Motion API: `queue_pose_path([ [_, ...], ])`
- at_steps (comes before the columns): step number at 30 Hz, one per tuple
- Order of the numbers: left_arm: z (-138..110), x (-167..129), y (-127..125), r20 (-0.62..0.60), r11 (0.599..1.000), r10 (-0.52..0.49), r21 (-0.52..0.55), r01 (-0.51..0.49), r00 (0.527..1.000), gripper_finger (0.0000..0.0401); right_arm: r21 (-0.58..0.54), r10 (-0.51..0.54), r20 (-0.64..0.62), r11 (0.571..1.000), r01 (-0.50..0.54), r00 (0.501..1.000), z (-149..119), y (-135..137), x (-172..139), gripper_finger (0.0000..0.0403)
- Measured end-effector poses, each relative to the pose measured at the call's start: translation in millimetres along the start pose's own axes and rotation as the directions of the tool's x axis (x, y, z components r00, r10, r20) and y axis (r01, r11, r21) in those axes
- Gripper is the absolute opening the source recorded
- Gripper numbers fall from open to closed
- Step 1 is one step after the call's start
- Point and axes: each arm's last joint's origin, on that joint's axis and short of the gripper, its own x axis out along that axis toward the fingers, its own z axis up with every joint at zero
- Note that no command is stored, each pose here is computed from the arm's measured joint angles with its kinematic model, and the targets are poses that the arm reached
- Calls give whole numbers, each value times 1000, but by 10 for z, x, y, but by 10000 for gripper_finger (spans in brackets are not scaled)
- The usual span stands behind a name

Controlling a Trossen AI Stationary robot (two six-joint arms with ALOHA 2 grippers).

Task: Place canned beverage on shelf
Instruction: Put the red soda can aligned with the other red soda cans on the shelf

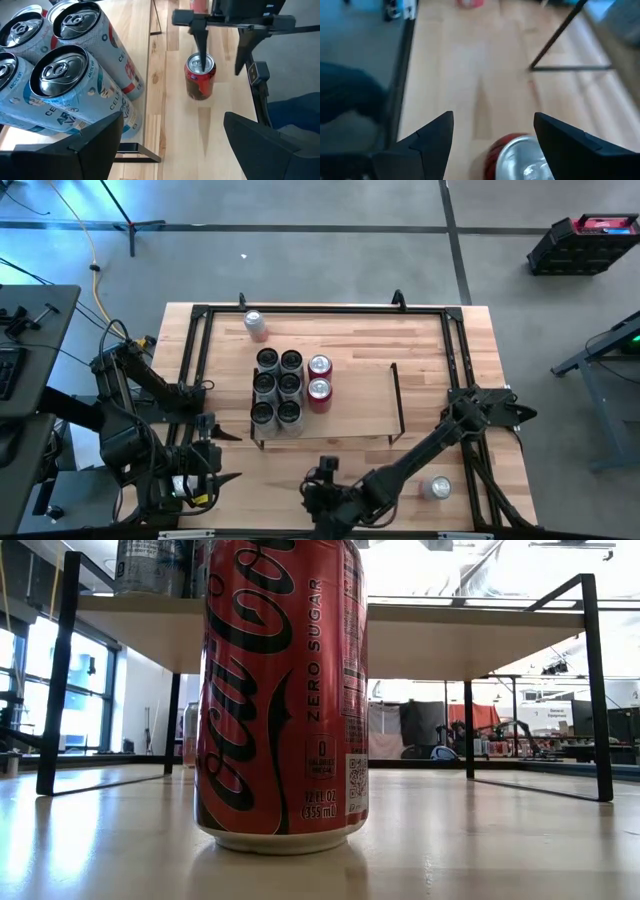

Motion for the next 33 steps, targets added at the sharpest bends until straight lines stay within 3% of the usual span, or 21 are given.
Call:
queue_pose_path([
  [5, -1, 0, 0, -2, 1000, -1, 1, 1, 1000, 335, 4, 92, -57, 996, -92, 994, -33, 37, -12, 260],
  [14, -1, 0, -1, -3, 1000, -3, -1, 3, 1000, 335, 54, 61, -131, 997, -55, 990, -141, 72, -94, 260],
  [19, -1, 0, 0, -3, 1000, -2, -1, 2, 1000, 335, 69, 55, -192, 997, -42, 980, -216, 167, -264, 260],
  [22, -1, 0, 0, -3, 1000, -2, -1, 2, 1000, 335, 86, 6, -253, 996, 17, 967, -291, 196, -401, 260],
  [28, -1, 1, 0, -4, 1000, -2, -1, 2, 1000, 335, 71, -113, -122, 990, 122, 986, -256, 259, -525, 260],
  [33, 0, 1, 1, -2, 1000, -1, -1, 1, 1000, 335, 74, -143, -106, 986, 151, 984, -179, 153, -430, 260],
])
